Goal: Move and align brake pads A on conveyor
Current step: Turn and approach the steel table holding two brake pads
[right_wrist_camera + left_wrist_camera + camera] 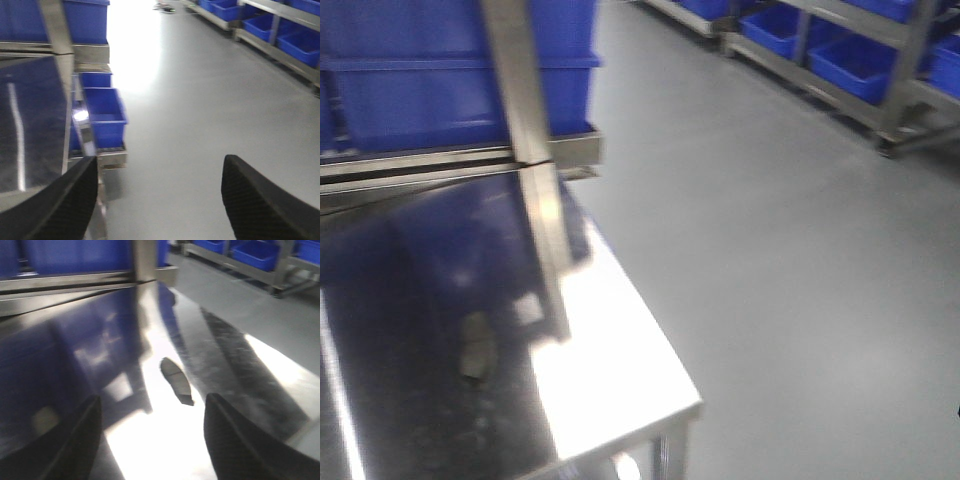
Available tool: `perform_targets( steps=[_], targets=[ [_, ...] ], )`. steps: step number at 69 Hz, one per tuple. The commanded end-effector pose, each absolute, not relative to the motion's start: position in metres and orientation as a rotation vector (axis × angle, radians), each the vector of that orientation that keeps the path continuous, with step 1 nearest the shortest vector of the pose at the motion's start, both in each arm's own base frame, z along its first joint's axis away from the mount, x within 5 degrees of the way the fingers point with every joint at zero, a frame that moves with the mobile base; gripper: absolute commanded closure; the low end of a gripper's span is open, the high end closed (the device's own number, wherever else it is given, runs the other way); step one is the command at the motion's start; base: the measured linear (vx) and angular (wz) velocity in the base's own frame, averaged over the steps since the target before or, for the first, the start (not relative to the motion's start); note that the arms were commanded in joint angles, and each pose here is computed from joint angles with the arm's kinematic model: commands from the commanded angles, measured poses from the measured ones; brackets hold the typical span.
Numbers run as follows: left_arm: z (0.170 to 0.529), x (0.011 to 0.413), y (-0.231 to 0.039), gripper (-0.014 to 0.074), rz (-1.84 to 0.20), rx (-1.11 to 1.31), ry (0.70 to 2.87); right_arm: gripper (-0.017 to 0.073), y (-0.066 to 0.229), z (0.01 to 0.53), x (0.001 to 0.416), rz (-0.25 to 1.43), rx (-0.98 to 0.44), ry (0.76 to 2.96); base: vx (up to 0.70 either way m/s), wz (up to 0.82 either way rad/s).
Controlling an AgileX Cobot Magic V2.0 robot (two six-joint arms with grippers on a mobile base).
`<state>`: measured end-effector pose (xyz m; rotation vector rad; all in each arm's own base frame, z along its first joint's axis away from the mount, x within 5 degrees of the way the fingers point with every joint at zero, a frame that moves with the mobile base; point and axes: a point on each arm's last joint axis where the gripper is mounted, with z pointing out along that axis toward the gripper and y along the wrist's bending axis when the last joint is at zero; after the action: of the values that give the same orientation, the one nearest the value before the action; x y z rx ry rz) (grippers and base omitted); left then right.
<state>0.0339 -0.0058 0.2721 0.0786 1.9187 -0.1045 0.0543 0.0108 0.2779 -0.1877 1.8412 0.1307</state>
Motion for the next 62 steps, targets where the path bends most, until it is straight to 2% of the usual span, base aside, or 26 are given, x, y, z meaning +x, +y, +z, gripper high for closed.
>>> perform_targets(
  steps=[1, 31, 62],
  targets=[
    [0.2853, 0.0364, -0.0063, 0.0155, -0.116, 0.075, 1.837, 0.0054, 0.0108, 0.2924, 0.0564, 0.119, -0.189, 1.754, 0.21, 0.88],
    [0.2853, 0.0364, -0.0063, 0.0155, -0.116, 0.075, 1.837, 0.0054, 0.0108, 0.2924, 0.0564, 0.119, -0.189, 1.754, 0.16, 0.66],
    [0.2853, 0.0364, -0.0063, 0.0155, -0.116, 0.075, 1.837, 0.0054, 0.0108, 0.2924, 0.0564, 0.119, -0.189, 1.754, 0.05, 0.34]
  ],
)
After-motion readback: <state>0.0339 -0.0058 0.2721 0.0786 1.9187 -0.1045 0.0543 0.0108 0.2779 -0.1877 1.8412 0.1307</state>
